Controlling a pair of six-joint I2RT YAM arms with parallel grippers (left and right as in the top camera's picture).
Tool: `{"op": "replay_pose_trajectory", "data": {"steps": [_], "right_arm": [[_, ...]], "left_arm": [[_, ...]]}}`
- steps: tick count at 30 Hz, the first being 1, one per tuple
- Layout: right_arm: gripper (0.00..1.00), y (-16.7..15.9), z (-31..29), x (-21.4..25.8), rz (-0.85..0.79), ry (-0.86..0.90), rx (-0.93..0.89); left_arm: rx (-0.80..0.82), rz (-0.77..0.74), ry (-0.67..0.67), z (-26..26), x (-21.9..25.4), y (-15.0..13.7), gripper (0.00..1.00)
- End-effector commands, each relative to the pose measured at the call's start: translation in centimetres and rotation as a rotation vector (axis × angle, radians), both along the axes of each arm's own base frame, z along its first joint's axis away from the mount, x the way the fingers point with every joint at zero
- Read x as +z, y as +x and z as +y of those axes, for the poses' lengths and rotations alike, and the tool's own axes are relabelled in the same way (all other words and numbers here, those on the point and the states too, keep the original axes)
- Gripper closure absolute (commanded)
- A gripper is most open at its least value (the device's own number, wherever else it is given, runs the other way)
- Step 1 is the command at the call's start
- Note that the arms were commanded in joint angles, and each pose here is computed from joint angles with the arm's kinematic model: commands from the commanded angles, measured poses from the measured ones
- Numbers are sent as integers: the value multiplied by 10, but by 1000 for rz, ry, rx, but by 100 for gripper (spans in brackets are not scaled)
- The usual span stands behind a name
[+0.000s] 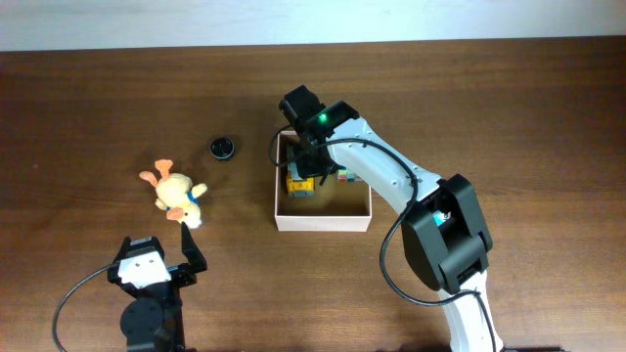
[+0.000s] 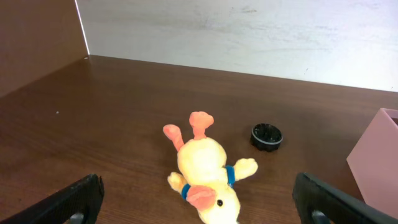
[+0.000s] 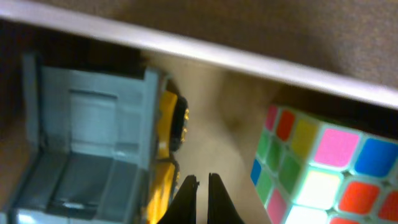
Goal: Pack container
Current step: 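Adjust the truck inside the box and open the right gripper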
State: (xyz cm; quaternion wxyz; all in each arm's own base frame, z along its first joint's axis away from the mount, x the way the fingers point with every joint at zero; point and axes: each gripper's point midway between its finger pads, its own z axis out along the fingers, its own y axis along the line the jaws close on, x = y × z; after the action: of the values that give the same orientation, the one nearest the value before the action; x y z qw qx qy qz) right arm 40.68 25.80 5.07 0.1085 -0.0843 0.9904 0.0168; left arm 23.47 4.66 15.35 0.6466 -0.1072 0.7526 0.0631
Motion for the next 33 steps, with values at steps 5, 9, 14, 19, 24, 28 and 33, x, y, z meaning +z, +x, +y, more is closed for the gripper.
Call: {"op": "replay_pose_trajectory", "data": {"steps": [5, 9, 14, 19, 24, 28, 33], "right_arm": [[96, 0, 6, 5, 2, 50, 5], [96, 0, 7, 6, 3, 54, 7], [96, 0, 14, 7, 4, 86, 33], [96, 1, 18, 7, 1, 105, 37], [96, 2, 19, 8, -1, 107, 41], [96, 0, 22, 8, 6, 122, 67], [96, 0, 23, 8, 8, 124, 68]], "left_arm": [[-16, 3, 14, -3, -2, 1, 1], [-16, 3, 14, -3, -2, 1, 1], [-17, 3, 14, -3, -2, 1, 1], [-16, 3, 14, -3, -2, 1, 1], [-16, 3, 14, -3, -2, 1, 1], [-16, 3, 13, -3, -2, 1, 1], [-17, 3, 14, -3, -2, 1, 1]]}}
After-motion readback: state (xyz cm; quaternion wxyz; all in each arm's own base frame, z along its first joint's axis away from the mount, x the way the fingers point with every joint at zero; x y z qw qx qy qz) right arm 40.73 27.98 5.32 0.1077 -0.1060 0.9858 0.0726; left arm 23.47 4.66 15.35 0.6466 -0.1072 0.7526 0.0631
